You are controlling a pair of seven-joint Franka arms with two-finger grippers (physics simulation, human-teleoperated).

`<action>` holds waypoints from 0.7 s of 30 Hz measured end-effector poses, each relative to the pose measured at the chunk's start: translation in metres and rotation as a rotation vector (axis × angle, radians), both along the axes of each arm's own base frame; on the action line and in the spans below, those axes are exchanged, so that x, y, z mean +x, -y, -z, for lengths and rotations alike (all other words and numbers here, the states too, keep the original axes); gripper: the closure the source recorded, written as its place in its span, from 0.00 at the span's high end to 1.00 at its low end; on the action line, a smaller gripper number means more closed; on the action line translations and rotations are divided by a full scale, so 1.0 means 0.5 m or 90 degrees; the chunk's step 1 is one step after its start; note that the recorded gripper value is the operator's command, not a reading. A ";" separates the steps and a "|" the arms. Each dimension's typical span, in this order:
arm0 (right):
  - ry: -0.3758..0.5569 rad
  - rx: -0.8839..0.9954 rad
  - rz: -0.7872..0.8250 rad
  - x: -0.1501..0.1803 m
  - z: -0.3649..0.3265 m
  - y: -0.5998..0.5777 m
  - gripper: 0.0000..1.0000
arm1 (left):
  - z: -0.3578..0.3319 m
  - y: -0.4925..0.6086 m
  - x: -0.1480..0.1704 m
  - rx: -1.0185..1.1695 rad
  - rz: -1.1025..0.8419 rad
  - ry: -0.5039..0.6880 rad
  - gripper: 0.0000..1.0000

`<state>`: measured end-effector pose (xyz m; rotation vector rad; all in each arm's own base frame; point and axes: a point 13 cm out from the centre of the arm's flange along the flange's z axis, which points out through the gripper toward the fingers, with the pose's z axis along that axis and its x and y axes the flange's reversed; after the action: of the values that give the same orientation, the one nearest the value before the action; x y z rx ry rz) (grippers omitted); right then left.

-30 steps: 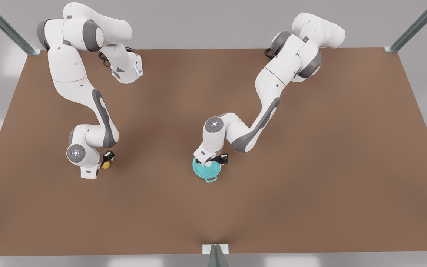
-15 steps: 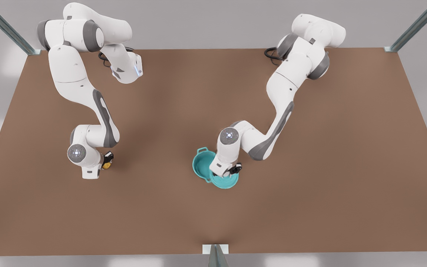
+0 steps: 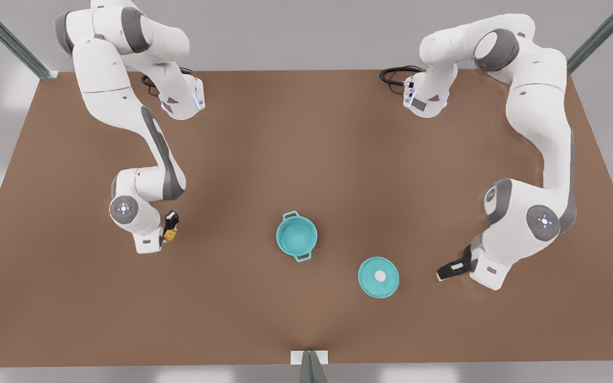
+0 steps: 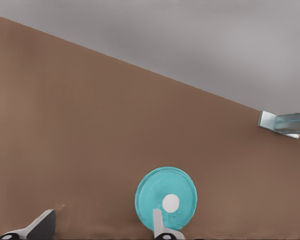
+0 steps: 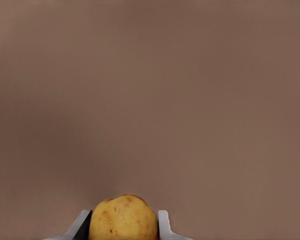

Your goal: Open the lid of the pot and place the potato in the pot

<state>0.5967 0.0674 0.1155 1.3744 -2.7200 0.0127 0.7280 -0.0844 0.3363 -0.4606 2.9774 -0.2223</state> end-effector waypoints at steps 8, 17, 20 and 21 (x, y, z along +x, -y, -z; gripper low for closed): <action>0.018 0.039 -0.079 0.014 -0.093 -0.261 0.51 | -0.155 -0.080 -0.235 0.125 0.039 -0.105 1.00; 0.011 0.126 -0.067 0.018 -0.112 -0.554 0.51 | -0.128 -0.104 -0.285 0.040 0.083 -0.145 1.00; 0.005 0.163 -0.046 0.022 -0.103 -0.646 0.51 | -0.129 -0.153 -0.281 0.029 0.078 -0.141 1.00; 0.006 0.178 -0.038 0.026 -0.105 -0.678 0.51 | -0.129 -0.170 -0.281 0.026 0.076 -0.140 1.00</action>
<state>0.6098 0.4063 0.1682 1.5249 -2.7681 -0.3704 0.5876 0.0008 0.4006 -0.3223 3.2213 -0.1285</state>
